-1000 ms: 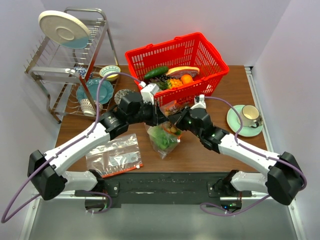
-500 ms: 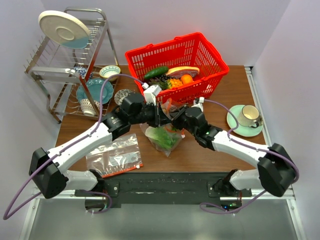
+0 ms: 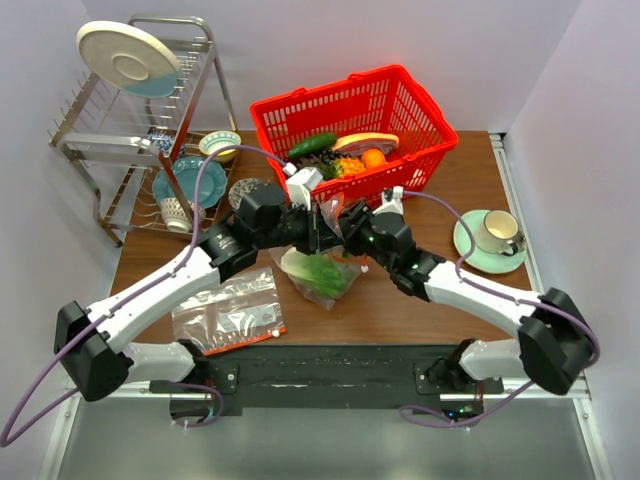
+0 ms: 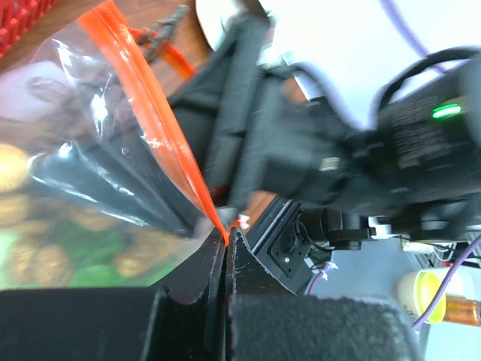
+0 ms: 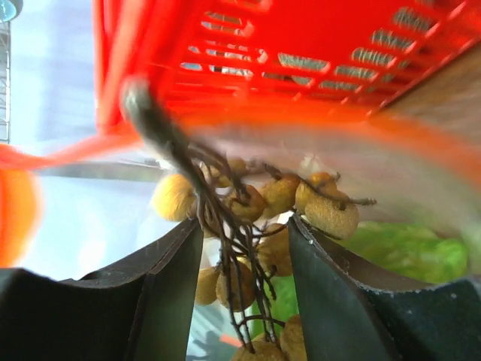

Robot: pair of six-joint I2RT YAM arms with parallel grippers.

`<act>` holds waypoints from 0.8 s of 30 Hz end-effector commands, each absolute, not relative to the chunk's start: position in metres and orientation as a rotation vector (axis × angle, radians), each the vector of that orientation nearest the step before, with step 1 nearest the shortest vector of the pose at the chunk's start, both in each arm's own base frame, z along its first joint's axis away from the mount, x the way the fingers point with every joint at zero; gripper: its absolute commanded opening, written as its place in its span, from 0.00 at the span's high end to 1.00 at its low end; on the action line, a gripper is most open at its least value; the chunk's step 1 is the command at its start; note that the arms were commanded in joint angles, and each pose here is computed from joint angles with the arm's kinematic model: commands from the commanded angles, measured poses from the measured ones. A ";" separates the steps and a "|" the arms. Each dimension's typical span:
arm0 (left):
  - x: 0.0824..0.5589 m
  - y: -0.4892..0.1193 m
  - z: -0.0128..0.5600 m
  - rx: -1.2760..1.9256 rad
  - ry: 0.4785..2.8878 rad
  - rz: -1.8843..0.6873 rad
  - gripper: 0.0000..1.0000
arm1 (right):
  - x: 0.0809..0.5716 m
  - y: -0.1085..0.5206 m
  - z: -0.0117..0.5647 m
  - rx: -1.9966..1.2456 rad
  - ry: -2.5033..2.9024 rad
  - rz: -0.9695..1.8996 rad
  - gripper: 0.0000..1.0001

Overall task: Place the food in the zip-top bag and seal the zipper
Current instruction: Adjust the fake fruit in the zipper food storage bag.

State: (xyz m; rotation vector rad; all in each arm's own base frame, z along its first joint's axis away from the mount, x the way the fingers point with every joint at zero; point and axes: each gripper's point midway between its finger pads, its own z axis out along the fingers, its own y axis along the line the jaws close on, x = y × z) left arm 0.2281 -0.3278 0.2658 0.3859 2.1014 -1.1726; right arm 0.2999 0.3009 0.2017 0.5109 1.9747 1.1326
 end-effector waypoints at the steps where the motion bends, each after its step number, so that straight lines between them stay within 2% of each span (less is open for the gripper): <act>1: 0.235 -0.320 0.283 0.393 2.031 -1.109 1.00 | 0.297 0.283 0.256 0.360 1.903 1.022 0.47; 11: 0.244 -0.306 0.287 0.382 2.032 -0.990 1.00 | 0.268 0.241 0.267 -0.007 1.950 0.741 0.47; 16: 0.243 -0.304 0.297 0.392 2.010 -0.991 1.00 | 0.263 0.217 0.282 -0.084 1.885 0.625 0.51; 22: 0.241 -0.303 0.304 0.422 1.993 -0.987 1.00 | 0.260 0.219 0.319 -0.334 1.804 0.551 0.50; 24: 0.240 -0.303 0.303 0.431 1.997 -0.990 1.00 | 0.262 0.225 0.315 -0.415 1.843 0.521 0.50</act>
